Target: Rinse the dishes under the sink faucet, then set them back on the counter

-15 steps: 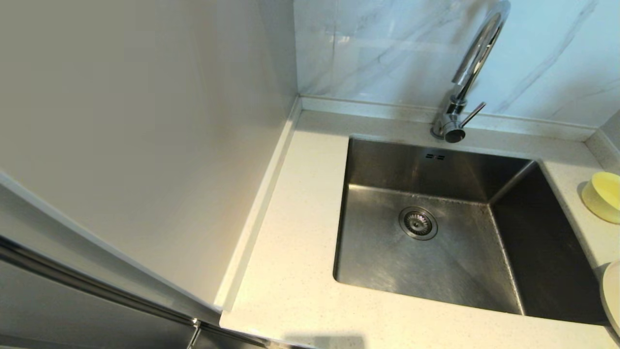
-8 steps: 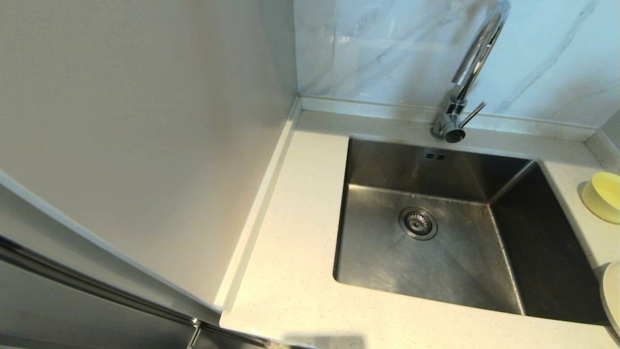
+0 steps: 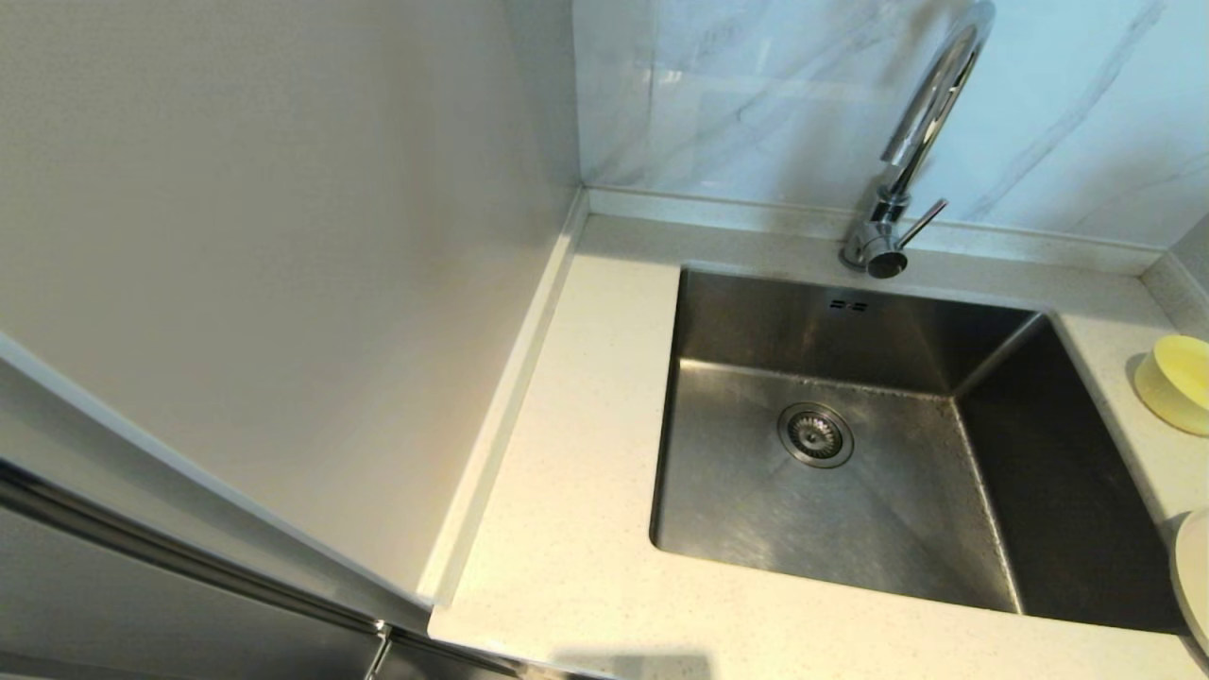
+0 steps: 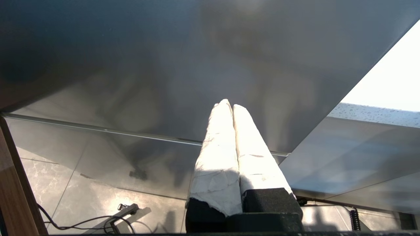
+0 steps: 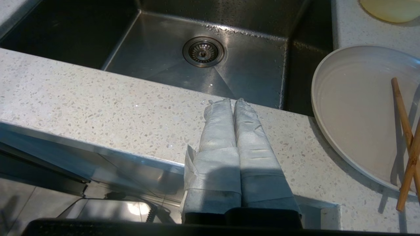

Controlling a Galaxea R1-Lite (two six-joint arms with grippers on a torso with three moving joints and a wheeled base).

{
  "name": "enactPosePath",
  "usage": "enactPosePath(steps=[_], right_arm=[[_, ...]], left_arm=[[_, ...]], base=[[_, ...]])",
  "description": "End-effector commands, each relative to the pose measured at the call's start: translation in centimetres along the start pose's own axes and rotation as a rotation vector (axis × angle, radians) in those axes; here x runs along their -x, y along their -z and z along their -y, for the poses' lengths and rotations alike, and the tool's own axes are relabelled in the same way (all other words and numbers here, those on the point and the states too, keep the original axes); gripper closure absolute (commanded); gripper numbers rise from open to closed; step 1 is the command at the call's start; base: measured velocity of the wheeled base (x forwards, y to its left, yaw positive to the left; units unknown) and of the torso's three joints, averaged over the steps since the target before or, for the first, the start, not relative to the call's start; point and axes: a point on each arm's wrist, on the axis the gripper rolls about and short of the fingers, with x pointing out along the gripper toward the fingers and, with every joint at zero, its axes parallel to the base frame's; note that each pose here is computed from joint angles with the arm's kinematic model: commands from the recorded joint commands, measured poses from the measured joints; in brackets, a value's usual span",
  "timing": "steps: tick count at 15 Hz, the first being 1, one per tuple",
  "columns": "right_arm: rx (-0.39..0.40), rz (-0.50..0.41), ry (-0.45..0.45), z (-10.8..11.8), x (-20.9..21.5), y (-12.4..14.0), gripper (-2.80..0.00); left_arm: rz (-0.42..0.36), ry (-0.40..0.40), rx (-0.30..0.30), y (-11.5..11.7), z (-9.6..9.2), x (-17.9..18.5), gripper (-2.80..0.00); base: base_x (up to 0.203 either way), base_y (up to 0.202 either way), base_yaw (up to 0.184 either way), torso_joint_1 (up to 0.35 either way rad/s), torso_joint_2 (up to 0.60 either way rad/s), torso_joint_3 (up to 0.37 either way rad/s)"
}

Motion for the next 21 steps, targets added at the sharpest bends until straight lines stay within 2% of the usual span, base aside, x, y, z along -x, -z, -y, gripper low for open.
enactPosePath(steps=[1,21], right_arm=[[0.000,-0.011,0.000,0.00,-0.08,0.25,0.00],[-0.003,-0.009,0.000,0.00,-0.07,0.21,0.00]], left_arm=[[0.000,0.000,0.000,0.00,0.00,0.00,0.00],[0.000,-0.001,0.000,0.00,0.00,0.00,0.00]], base=[[0.000,0.000,0.000,0.000,0.00,0.000],[0.000,0.000,0.000,0.000,0.00,0.000]])
